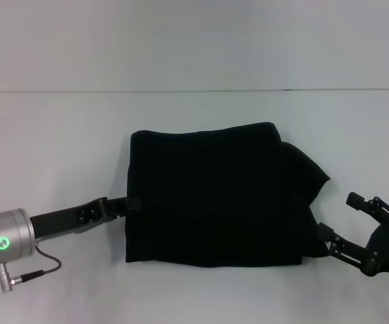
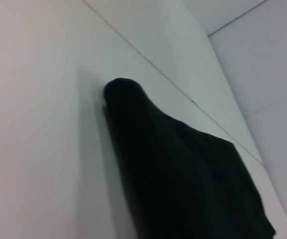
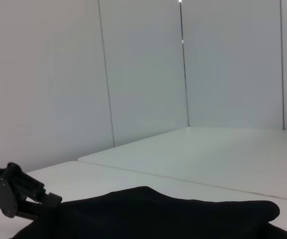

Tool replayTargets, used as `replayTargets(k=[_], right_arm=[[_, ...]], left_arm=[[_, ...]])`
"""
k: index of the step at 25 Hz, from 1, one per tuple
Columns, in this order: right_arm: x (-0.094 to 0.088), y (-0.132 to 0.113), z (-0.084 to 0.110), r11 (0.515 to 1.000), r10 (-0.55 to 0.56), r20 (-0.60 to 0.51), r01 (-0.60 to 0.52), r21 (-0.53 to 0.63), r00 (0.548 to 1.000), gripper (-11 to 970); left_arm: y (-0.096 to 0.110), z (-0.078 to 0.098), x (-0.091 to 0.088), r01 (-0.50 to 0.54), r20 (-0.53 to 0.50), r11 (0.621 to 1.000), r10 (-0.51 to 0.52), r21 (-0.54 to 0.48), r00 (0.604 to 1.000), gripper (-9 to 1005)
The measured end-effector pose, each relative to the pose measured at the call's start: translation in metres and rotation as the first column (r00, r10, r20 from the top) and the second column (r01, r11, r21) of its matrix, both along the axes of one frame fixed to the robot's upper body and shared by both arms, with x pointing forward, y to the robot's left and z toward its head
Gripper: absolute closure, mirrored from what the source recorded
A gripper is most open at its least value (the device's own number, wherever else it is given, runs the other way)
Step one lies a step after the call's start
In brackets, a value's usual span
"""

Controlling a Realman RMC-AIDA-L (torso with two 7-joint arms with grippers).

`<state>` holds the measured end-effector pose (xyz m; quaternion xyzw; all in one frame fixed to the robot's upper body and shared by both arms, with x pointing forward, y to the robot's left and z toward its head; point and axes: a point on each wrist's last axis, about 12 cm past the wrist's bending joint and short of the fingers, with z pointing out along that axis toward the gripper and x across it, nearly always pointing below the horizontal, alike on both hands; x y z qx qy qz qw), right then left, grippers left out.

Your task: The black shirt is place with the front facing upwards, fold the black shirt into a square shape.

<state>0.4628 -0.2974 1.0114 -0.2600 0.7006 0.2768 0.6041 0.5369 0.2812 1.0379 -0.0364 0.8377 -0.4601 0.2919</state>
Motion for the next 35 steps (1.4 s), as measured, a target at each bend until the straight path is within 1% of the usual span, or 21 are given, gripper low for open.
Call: replayTargets(k=[3, 5, 8, 9, 10, 11, 12, 13, 14, 16, 17, 18, 20, 21, 24, 28, 35], right_arm=[[0.001, 0.0, 0.001, 1.0, -0.006, 0.003, 0.006, 0.002, 1.0, 45], [0.003, 0.0, 0.001, 1.0, -0.011, 0.007, 0.011, 0.005, 1.0, 46], [0.006, 0.001, 0.002, 1.0, -0.014, 0.015, 0.014, 0.002, 1.0, 47], [0.006, 0.002, 0.002, 1.0, -0.012, 0.02, 0.012, -0.001, 1.0, 46], [0.007, 0.003, 0.002, 1.0, -0.008, 0.028, 0.008, -0.007, 1.0, 46], [0.008, 0.004, 0.002, 1.0, -0.001, 0.039, 0.001, -0.018, 0.999, 46], [0.008, 0.005, 0.002, 1.0, 0.006, 0.048, -0.005, -0.027, 0.999, 46], [0.006, 0.009, 0.001, 0.999, 0.023, 0.062, -0.02, -0.043, 0.998, 45], [0.005, 0.011, 0.0, 0.998, 0.033, 0.068, -0.029, -0.05, 0.997, 45], [0.003, 0.012, -0.002, 0.998, 0.043, 0.071, -0.038, -0.059, 0.997, 45], [0.0, 0.013, -0.003, 0.996, 0.056, 0.076, -0.051, -0.072, 0.996, 44], [-0.004, 0.015, -0.006, 0.994, 0.07, 0.075, -0.064, -0.083, 0.995, 44], [-0.01, 0.018, -0.01, 0.992, 0.088, 0.07, -0.081, -0.096, 0.994, 44], [-0.014, 0.019, -0.012, 0.992, 0.088, 0.063, -0.082, -0.095, 0.994, 45], [-0.019, 0.019, -0.015, 0.993, 0.081, 0.052, -0.076, -0.093, 0.995, 45], [-0.02, 0.018, -0.017, 0.992, 0.074, 0.04, -0.07, -0.101, 0.996, 44], [-0.02, 0.019, -0.018, 0.994, 0.065, 0.039, -0.061, -0.093, 0.997, 45]], left_arm=[[0.007, 0.006, -0.002, 0.019, 0.067, 1.0, -0.02, 0.015, 0.998, 649], [0.014, 0.01, -0.005, 0.031, 0.147, 0.998, -0.038, 0.046, 0.988, 606], [0.027, 0.015, -0.009, 0.026, 0.262, 0.993, -0.056, 0.118, 0.963, 542], [0.029, 0.016, -0.011, 0.035, 0.293, 0.989, -0.076, 0.14, 0.953, 520], [0.031, 0.018, -0.014, 0.055, 0.338, 0.983, -0.112, 0.174, 0.934, 499], [0.03, 0.019, -0.019, 0.089, 0.393, 0.974, -0.167, 0.209, 0.904, 477], [0.03, 0.02, -0.024, 0.121, 0.449, 0.963, -0.222, 0.243, 0.866, 456], [0.028, 0.02, -0.029, 0.143, 0.486, 0.954, -0.26, 0.264, 0.835, 434], [0.024, 0.02, -0.038, 0.18, 0.547, 0.938, -0.322, 0.297, 0.773, 413], [0.019, 0.018, -0.051, 0.212, 0.618, 0.917, -0.387, 0.339, 0.684, 322], [0.016, 0.016, -0.058, 0.218, 0.651, 0.905, -0.416, 0.365, 0.635, 276], [0.013, 0.012, -0.066, 0.221, 0.674, 0.895, -0.438, 0.387, 0.595, 231], [0.01, 0.005, -0.078, 0.212, 0.693, 0.883, -0.461, 0.418, 0.554, 156], [0.01, 0.002, -0.082, 0.208, 0.694, 0.882, -0.462, 0.422, 0.552, 126], [0.009, -0.005, -0.088, 0.208, 0.682, 0.891, -0.445, 0.404, 0.581, 38], [0.01, -0.008, -0.09, 0.203, 0.669, 0.893, -0.437, 0.401, 0.601, 50], [0.01, -0.008, -0.09, 0.202, 0.666, 0.899, -0.425, 0.388, 0.613, 51]])
